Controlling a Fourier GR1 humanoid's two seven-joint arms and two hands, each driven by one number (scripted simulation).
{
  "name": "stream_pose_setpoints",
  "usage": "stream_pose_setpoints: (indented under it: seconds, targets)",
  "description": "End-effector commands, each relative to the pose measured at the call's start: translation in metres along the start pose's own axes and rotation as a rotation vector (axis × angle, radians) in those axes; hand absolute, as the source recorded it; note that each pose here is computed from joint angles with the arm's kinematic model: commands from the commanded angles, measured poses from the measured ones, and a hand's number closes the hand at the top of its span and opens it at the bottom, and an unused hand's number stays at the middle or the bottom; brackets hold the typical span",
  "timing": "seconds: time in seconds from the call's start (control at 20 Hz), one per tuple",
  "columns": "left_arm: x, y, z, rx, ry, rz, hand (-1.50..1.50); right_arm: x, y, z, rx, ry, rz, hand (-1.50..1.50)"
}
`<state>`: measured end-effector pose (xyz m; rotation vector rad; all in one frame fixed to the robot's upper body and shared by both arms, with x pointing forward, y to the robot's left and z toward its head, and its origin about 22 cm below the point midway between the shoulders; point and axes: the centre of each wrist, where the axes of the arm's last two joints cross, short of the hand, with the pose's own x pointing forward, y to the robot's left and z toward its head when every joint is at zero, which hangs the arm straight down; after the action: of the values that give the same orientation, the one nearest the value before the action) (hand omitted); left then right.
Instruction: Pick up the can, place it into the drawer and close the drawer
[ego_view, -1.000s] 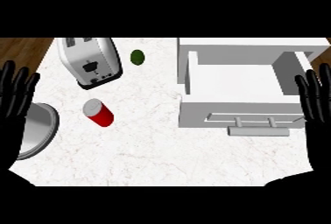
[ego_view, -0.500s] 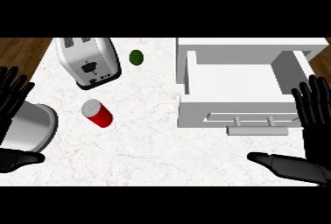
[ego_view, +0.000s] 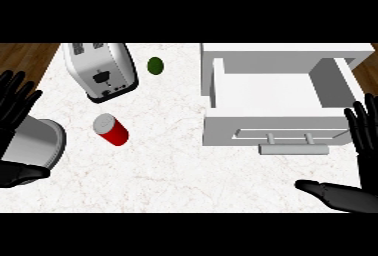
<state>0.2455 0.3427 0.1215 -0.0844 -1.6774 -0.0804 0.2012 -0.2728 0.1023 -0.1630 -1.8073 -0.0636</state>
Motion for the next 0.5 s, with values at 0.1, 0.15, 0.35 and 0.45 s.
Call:
stream_pose_setpoints:
  seconds: [0.1,0.15,0.35,0.45]
  targets:
    - [-0.016,-0.017,-0.01,-0.018,0.062,0.007,-1.5,-0.014,0.001,0.018,-0.017,0.014,0.014,-1.5]
    - [-0.032,-0.019,-0.015,-0.008,0.043,-0.019,-1.5,-0.002,0.011,0.0,-0.005,-0.001,0.002,-1.5]
    - [-0.056,-0.032,0.007,-0.006,0.084,-0.013,-1.5,0.007,-0.015,0.007,-0.007,-0.033,0.009,-1.5]
    - [-0.07,-0.032,-0.01,0.008,0.092,-0.057,-1.5,0.004,-0.023,0.026,-0.02,-0.03,-0.004,-1.5]
